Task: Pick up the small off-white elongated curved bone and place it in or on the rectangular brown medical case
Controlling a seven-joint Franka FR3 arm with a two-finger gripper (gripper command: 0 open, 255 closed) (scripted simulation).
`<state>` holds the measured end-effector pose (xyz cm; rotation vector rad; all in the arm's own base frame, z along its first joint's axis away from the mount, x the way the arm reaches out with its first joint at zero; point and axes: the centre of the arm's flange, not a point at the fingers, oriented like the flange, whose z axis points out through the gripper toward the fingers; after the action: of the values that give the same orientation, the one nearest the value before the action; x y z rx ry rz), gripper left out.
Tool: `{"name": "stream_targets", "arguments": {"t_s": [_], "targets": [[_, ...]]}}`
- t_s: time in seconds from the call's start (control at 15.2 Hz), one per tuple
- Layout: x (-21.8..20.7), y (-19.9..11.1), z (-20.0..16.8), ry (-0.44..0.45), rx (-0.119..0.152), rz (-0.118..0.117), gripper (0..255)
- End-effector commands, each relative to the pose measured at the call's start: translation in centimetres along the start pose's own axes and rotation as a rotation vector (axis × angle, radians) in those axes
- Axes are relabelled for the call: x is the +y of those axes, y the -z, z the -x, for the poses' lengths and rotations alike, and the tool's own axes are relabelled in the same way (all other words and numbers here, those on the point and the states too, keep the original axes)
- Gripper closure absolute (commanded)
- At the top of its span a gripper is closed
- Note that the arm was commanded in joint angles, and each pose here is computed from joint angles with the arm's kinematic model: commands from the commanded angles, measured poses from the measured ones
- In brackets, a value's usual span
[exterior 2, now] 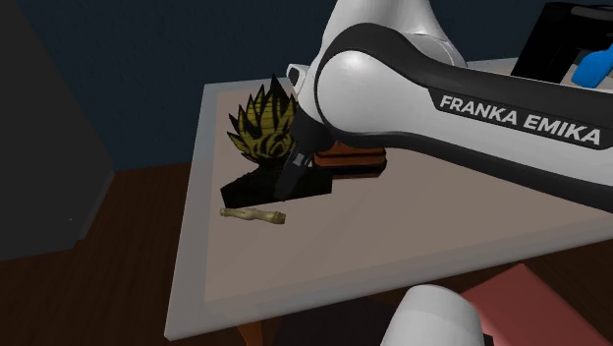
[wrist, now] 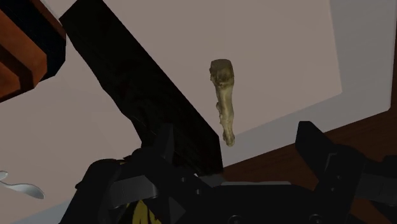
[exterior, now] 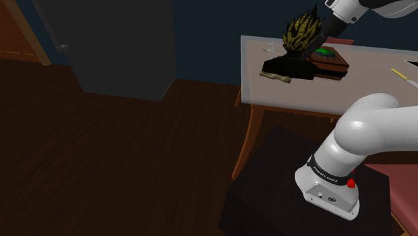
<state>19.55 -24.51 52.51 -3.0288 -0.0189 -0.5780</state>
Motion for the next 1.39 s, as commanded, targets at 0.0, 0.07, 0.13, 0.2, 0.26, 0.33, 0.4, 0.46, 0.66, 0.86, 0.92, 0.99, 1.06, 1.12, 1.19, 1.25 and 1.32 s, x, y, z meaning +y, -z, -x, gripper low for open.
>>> {"name": "stream_targets", "arguments": {"t_s": [0.0,0.07,0.13,0.2,0.26,0.33,0.4,0.46,0.66,0.86,0.92,0.99,1.06,1.12,1.19,1.25,1.32], "targets": [[0.0,0.0,0.0,0.000,0.000,0.000,0],[0.0,0.0,0.0,0.000,0.000,0.000,0],[0.0,0.0,0.0,0.000,0.000,0.000,0],[0.0,0.0,0.0,0.000,0.000,0.000,255],[0.0,0.0,0.0,0.000,0.000,0.000,255],[0.0,0.0,0.0,0.000,0.000,0.000,255],[0.0,0.0,0.0,0.000,0.000,0.000,255],[0.0,0.0,0.0,0.000,0.000,0.000,255],[0.0,0.0,0.0,0.000,0.000,0.000,255],[0.0,0.0,0.0,0.000,0.000,0.000,0],[-0.4,-1.2,-1.6,0.013,-0.061,0.014,0],[-0.8,-2.4,-3.1,0.027,-0.122,0.028,0],[-1.2,-3.8,-4.6,0.040,-0.183,0.042,0],[-1.6,-5.2,-5.9,0.054,-0.244,0.055,0],[-2.0,-6.8,-7.2,0.067,-0.306,0.069,0],[-2.4,-8.4,-8.4,0.081,-0.367,0.083,0],[-2.7,-9.9,-9.4,0.094,-0.424,0.096,0]]}}
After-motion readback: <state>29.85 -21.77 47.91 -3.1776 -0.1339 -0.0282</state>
